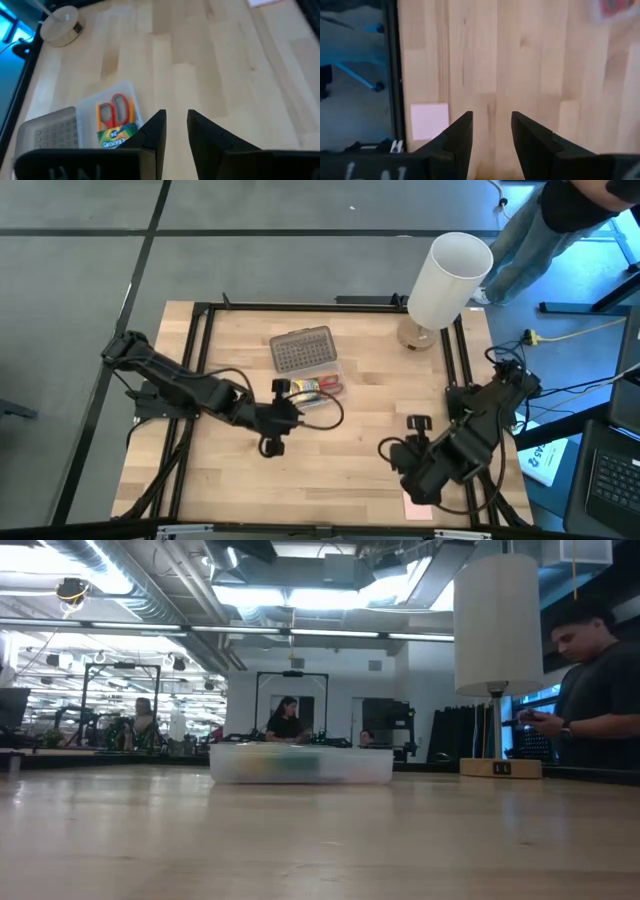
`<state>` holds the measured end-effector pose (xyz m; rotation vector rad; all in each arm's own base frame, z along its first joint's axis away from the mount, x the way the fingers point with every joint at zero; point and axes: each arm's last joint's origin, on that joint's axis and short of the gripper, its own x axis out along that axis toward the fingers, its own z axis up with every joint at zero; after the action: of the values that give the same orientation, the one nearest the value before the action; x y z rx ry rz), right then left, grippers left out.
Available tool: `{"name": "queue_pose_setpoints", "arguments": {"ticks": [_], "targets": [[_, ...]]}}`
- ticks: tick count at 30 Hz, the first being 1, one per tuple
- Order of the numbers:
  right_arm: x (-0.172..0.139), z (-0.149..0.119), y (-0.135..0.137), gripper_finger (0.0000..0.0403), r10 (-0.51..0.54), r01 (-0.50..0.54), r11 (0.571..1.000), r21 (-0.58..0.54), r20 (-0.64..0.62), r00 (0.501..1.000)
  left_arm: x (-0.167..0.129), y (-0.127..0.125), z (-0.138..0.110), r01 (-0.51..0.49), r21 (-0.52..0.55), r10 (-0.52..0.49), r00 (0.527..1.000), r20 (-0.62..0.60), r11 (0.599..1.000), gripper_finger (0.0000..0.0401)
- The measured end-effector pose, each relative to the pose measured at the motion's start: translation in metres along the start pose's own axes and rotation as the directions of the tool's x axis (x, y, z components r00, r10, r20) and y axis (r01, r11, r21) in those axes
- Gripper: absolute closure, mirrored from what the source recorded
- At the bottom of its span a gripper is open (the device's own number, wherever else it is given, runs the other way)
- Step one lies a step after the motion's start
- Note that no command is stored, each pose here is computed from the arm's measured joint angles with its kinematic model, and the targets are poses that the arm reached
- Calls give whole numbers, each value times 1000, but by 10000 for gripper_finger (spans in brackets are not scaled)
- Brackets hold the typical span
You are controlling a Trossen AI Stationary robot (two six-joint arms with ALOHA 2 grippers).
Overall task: Pack school essentials
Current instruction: Put the pink sticky note into the black supply box
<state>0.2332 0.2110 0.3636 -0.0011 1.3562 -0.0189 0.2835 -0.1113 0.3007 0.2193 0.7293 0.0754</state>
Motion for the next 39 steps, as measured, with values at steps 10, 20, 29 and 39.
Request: {"name": "queue_pose_setpoints", "arguments": {"ticks": [10, 20, 29, 39], "targets": [[25, -28, 22, 266, -44, 53, 994, 98, -87, 995, -11, -17, -1, 53, 15, -53, 998, 25, 998, 330], [36, -23, 35, 266, 47, -46, 986, 159, 0, 999, -11, -18, 0, 64, 0, -64, 997, 38, 998, 330], [34, -13, 44, 266, 116, -135, 979, 153, 127, 985, -12, -20, 3, 81, -1, -81, 995, 62, 997, 330], [34, -11, 43, 266, 100, -125, 979, 163, 152, 983, -12, -20, 3, 82, -1, -82, 994, 69, 997, 330]]}}
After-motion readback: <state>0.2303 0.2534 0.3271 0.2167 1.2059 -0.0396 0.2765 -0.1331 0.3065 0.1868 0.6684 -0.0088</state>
